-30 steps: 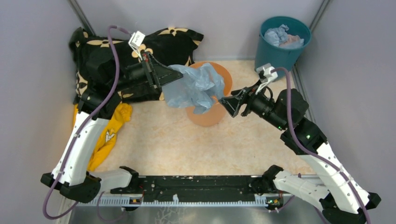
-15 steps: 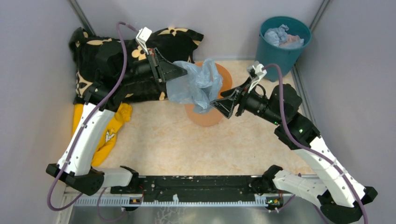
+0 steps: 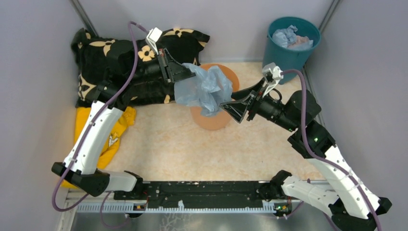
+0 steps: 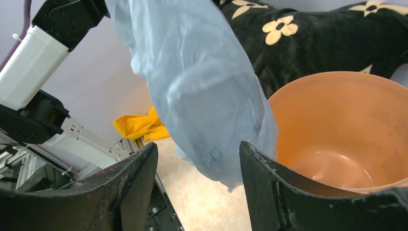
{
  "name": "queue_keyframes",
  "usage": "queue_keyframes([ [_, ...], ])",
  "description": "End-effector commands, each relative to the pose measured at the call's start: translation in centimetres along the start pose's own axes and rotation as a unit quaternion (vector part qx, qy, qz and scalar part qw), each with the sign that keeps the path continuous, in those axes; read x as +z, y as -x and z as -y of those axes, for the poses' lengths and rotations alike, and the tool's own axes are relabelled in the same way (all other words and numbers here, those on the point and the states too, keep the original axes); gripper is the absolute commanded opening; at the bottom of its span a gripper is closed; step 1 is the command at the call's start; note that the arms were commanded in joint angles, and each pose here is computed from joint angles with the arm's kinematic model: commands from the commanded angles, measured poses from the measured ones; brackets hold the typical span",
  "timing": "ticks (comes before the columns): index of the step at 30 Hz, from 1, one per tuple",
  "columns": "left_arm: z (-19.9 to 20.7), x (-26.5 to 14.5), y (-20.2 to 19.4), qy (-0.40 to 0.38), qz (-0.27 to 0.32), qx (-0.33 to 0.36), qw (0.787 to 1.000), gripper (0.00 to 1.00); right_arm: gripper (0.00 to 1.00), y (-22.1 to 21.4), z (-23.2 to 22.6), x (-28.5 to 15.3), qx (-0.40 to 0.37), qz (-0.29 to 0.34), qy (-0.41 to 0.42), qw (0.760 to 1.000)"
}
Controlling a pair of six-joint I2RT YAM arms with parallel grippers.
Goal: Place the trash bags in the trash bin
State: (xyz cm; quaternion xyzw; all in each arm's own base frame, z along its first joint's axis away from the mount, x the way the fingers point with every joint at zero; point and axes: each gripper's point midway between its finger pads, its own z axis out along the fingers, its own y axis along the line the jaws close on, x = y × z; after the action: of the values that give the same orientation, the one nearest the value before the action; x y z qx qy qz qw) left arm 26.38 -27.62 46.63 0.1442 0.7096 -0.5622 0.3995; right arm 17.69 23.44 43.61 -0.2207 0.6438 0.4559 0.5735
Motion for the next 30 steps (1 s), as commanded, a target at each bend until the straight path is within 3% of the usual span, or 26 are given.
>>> queue_keyframes([
  [1,0.9,-0.2,0.1,-0.021,-0.001,0.006,1.0,0.0,0.62,2.2,-0.2,0.3,-0.021,0.041,0.003,0.999],
  [12,2.6,-0.8,-1.0,-0.064,-0.021,-0.003,0.998,0.0,0.5,-1.3,2.8,3.1,-0.006,-0.002,-0.03,1.0],
  [18,2.4,-1.7,-2.0,-0.047,-0.031,-0.002,0.998,0.0,0.05,0.7,1.8,2.1,0.008,0.007,-0.035,0.999],
  [20,1.9,-2.3,-2.2,-0.021,-0.027,0.006,0.999,0.13,0.0,1.8,0.9,1.3,0.019,0.008,-0.032,0.999],
  [22,1.4,-2.9,-2.4,0.003,-0.024,0.014,1.0,0.35,0.0,2.4,0.0,0.5,0.035,0.0,-0.027,0.999],
  [25,1.1,-3.8,-2.8,0.028,-0.021,0.02,0.999,0.52,0.0,2.4,-1.3,-0.7,0.067,-0.022,-0.018,0.997],
  [26,1.0,-4.1,-3.0,0.033,-0.022,0.02,0.999,0.89,0.0,2.2,-1.5,-1.0,0.078,-0.03,-0.018,0.996],
  [27,1.1,-4.3,-3.2,0.036,-0.023,0.021,0.999,0.98,0.0,2.1,-1.8,-1.4,0.088,-0.036,-0.018,0.995],
  [30,1.3,-5.2,-3.4,0.048,-0.021,0.025,0.998,0.99,0.0,0.9,-1.7,-2.2,0.117,-0.061,-0.032,0.991],
])
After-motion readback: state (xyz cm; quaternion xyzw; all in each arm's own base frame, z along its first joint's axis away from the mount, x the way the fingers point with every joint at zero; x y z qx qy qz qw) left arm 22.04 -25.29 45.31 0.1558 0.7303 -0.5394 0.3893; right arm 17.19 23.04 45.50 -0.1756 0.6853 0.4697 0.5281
